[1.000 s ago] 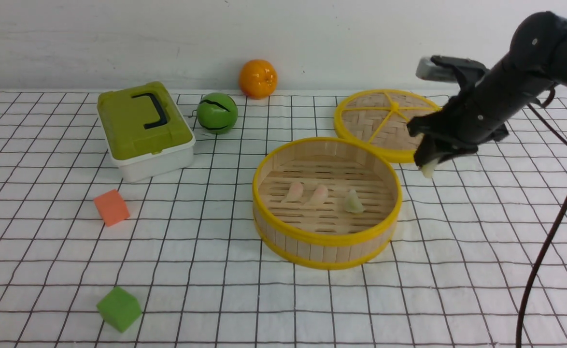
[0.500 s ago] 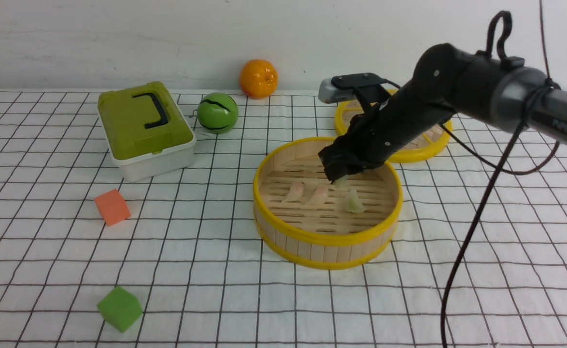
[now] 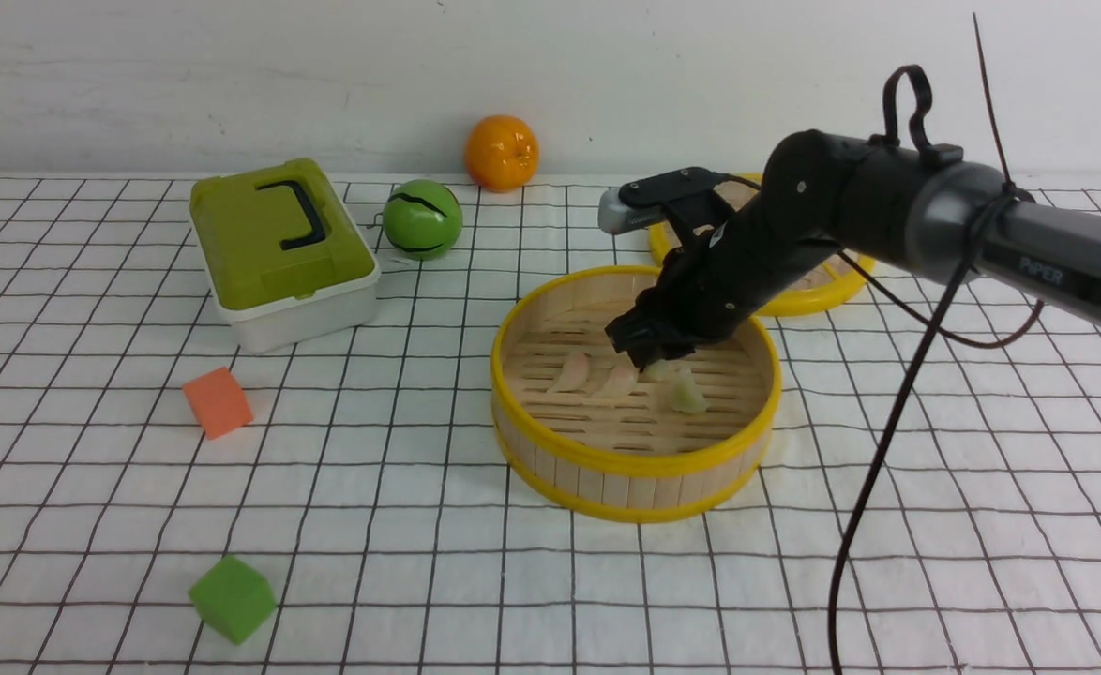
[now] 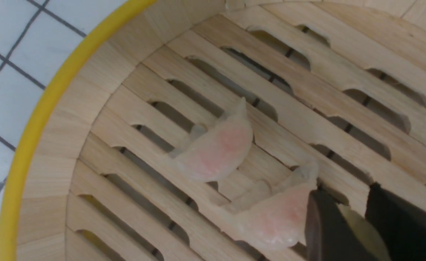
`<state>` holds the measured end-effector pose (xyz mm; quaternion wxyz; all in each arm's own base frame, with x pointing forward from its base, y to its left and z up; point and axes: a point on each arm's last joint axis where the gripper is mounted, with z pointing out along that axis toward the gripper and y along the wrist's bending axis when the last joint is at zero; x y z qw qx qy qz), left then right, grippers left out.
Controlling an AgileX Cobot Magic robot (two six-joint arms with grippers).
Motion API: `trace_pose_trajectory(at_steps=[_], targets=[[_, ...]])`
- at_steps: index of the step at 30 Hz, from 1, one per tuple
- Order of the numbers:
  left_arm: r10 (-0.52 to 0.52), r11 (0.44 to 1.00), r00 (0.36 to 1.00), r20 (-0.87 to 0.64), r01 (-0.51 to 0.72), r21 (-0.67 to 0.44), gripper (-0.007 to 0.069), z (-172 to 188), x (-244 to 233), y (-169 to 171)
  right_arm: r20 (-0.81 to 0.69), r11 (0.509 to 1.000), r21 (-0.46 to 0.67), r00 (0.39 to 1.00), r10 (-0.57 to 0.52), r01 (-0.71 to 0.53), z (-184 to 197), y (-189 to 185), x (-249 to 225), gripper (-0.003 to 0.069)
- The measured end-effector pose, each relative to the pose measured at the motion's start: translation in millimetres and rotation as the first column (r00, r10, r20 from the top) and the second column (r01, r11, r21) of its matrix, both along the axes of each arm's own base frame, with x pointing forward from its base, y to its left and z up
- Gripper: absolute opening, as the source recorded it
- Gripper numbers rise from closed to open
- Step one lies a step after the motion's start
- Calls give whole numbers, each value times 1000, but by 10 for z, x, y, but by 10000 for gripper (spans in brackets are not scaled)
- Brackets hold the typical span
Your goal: Put the dumplings into the steamer on the table with the white tablecloth.
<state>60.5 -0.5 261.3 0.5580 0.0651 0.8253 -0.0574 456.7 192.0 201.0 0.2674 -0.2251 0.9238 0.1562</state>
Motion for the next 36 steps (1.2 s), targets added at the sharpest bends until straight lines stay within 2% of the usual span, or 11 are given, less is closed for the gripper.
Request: trace_pose_trajectory(at_steps=[3,11,17,21,23,24,27,28,30,31,36], targets=[[0,1000,1000,0,0,0,32,0,0,0,-17,1000,-7,1000,11,-11,-9,3,-19,207],[1,1000,1000,-1,-1,0,37,-1,0,1,-52,999,-17,998,27,-28,4,2,-62,421],[1,1000,1000,-1,-1,0,41,-1,0,1,12,999,5,999,35,-35,402,-25,-155,440],[1,1000,1000,-1,-1,0,46,-1,0,1,119,999,9,992,45,-46,953,-106,-329,386],[1,1000,1000,0,-1,2,50,0,0,2,184,998,-14,981,60,-58,1322,-193,-502,321],[1,1000,1000,1,-1,2,50,0,0,2,190,998,-18,980,61,-59,1356,-203,-520,313],[4,1000,1000,7,-4,12,55,4,3,7,264,993,-112,963,55,-26,1922,-444,-906,143],[4,1000,1000,7,-4,12,56,4,3,7,271,992,-127,961,53,-19,1975,-476,-950,122],[4,1000,1000,7,-4,12,60,4,3,7,266,980,-181,963,-35,85,2235,-743,-1200,12],[4,1000,1000,7,-4,12,61,4,3,7,264,971,-202,962,-75,131,2278,-841,-1244,-10],[5,1000,1000,5,-5,13,69,2,2,9,233,907,-251,930,-283,339,2347,-1395,-1722,-21]])
